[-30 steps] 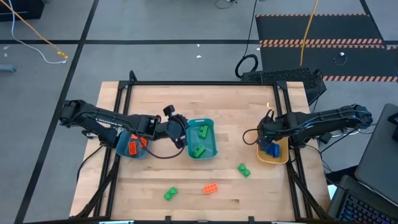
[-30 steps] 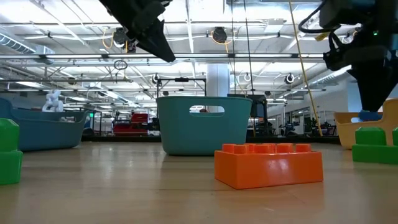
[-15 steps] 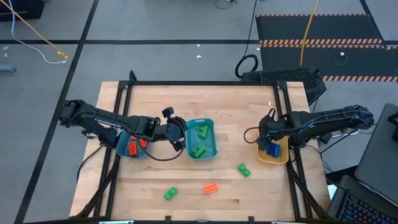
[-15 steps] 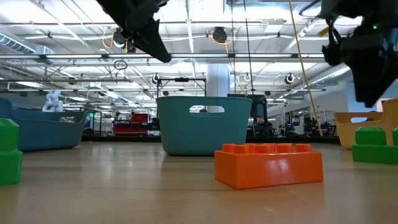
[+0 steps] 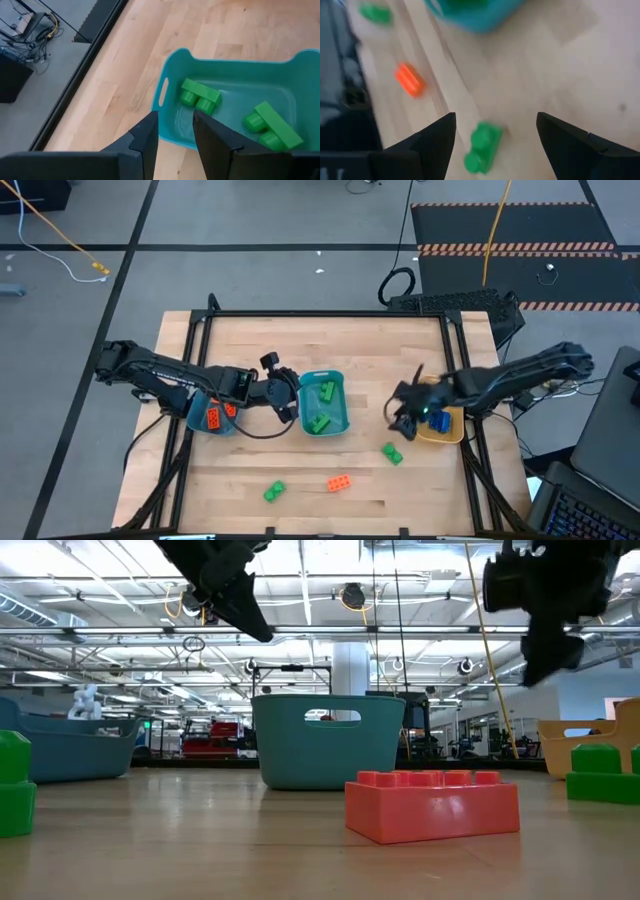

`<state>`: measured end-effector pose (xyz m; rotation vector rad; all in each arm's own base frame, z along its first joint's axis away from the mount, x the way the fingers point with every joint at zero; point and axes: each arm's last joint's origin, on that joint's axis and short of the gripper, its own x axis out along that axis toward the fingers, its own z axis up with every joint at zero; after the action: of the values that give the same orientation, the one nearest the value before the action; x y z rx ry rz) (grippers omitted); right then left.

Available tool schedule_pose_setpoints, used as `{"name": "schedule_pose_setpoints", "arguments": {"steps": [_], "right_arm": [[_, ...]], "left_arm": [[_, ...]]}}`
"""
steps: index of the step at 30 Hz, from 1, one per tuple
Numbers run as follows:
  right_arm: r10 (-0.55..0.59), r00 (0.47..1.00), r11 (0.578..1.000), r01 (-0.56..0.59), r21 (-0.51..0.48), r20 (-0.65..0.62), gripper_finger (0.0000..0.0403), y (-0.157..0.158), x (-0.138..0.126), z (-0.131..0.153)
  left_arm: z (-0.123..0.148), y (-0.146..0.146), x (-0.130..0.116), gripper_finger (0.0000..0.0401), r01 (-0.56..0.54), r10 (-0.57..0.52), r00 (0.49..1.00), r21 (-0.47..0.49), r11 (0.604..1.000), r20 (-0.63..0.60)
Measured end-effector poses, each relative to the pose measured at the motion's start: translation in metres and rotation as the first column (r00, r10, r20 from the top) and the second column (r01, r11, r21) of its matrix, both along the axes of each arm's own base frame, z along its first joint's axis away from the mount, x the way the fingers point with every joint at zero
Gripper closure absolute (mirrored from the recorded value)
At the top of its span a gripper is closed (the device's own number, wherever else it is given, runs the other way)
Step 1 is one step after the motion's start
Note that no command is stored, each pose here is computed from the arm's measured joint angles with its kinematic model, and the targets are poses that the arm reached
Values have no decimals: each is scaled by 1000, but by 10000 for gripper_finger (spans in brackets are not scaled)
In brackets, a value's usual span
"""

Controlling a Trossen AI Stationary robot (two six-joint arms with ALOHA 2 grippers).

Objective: Sort & place blocks by color
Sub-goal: Put the green game piece into the light blue bin

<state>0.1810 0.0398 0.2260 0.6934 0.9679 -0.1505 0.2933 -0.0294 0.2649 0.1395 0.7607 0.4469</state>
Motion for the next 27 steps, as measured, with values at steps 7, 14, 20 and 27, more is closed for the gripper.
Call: {"name": "schedule_pose_setpoints", "arguments": {"steps": [7,14,20,27], "right_arm": [[105,964,993,-115,-25,-243,158,32,28,-13],[115,891,985,-158,-64,-439,187,62,63,1],[22,784,987,-116,-112,-620,186,73,69,-17],[-10,783,995,-54,-84,-622,186,90,75,-33]], "left_arm": [[-1,0,-1,277,0,0,1000,2,1000,-16],[0,1,-1,277,9,-9,1000,12,1000,-21],[-1,1,-4,277,9,-9,999,16,1000,-42],[0,2,-6,277,21,-19,997,30,999,-69]]}}
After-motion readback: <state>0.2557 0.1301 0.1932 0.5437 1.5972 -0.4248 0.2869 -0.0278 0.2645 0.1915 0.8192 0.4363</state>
